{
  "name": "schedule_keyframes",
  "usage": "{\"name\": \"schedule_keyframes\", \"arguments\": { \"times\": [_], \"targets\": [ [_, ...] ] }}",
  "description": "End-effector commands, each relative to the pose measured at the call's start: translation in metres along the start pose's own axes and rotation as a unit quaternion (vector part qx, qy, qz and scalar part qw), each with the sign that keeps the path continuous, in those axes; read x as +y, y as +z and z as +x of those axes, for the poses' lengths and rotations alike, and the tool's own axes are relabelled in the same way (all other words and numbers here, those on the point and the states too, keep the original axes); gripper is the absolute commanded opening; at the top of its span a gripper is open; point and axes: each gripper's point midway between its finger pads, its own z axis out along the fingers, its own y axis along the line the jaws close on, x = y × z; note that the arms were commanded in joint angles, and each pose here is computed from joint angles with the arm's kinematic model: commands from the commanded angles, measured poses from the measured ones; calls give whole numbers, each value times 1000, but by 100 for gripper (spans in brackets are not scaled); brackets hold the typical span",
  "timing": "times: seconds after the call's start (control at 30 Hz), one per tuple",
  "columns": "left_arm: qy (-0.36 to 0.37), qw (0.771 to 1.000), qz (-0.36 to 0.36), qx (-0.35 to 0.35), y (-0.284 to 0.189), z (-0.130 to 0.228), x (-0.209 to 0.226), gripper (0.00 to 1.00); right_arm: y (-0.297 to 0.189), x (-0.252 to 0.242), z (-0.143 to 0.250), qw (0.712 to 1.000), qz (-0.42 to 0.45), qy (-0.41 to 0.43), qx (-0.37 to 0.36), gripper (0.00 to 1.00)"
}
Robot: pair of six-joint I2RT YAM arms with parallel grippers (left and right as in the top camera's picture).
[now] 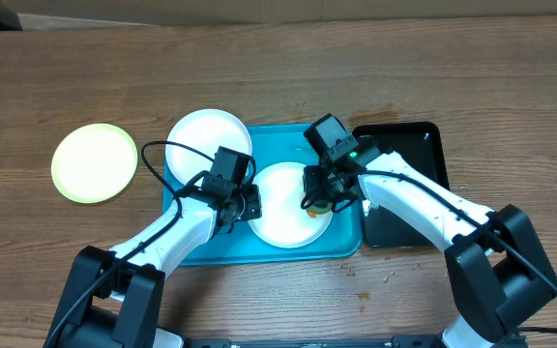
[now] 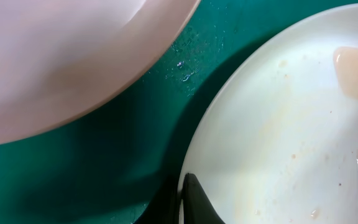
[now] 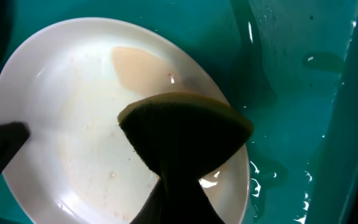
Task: Clean dirty plates on tray and stack at the side
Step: 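Scrub the lower white plate with the sponge while left gripper holds rim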
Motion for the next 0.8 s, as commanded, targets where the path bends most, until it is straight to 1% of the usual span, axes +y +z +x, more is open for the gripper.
{"name": "schedule_keyframes", "arguments": {
  "times": [0.0,0.27,0.53,0.63,0.77],
  "targets": [
    [-4,999,-19,28,12,16,8,4,3,0,8,997,-6,72,-2,4],
    [-4,999,-15,29,12,16,7,4,26,4,21,997,-21,80,-14,4],
    [-4,999,-15,29,12,16,7,4,44,-7,39,989,0,148,-24,4],
    [-4,999,-15,29,12,16,7,4,47,-7,39,987,-6,159,-32,4],
    [-4,999,-15,29,12,16,7,4,53,-22,40,978,18,199,-51,4]
  ]
}}
